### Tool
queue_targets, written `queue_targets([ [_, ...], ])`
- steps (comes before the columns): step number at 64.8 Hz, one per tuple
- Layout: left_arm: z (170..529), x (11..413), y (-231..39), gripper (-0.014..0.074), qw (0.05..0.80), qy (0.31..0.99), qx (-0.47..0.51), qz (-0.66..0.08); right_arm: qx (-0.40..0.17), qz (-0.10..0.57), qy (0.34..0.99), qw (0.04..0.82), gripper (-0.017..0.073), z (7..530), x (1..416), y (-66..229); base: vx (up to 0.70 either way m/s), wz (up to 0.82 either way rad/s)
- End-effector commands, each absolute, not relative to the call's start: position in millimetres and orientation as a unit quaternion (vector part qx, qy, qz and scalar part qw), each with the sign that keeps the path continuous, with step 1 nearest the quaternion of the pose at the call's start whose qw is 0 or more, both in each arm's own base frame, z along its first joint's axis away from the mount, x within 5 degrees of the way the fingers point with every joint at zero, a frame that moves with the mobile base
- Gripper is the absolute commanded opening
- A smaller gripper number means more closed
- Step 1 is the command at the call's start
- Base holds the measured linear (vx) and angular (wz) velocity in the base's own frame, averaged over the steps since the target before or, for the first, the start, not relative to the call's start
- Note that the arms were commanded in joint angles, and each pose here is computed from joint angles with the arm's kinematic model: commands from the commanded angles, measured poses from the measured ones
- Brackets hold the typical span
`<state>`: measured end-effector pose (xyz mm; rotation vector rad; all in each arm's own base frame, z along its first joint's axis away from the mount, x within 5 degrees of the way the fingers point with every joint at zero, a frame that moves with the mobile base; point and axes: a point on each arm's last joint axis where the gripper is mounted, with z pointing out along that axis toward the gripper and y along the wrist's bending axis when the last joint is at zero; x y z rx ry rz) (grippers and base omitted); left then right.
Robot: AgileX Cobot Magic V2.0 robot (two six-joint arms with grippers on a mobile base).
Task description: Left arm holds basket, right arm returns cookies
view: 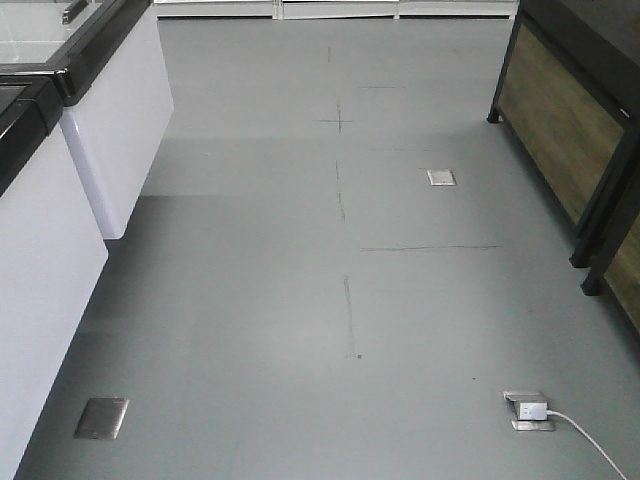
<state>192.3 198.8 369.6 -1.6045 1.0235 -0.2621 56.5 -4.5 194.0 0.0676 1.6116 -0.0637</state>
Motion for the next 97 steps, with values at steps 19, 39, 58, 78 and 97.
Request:
queue_targets([
  [19,381,200,206,0.0463,0.616,0.418,-0.656,-0.124,0.027,-0.036,0.699,0.714,-0.0006,195,56,-5,0.0,0.0],
  [39,376,209,215,0.0463,0.636,0.411,-0.641,-0.129,0.027,-0.036,0.699,0.714,-0.0006,195,56,-5,0.0,0.0],
  [58,370,217,223,0.0463,0.644,0.409,-0.633,-0.132,0.027,-0.036,0.699,0.714,-0.0006,195,56,-5,0.0,0.0],
  [78,364,223,228,0.0461,0.646,0.411,-0.63,-0.13,0.027,-0.036,0.699,0.714,-0.0006,195,56,-5,0.0,0.0],
  [97,361,225,230,0.0394,0.645,0.412,-0.63,-0.129,0.027,-0.036,0.699,0.714,-0.0006,195,56,-5,0.0,0.0],
])
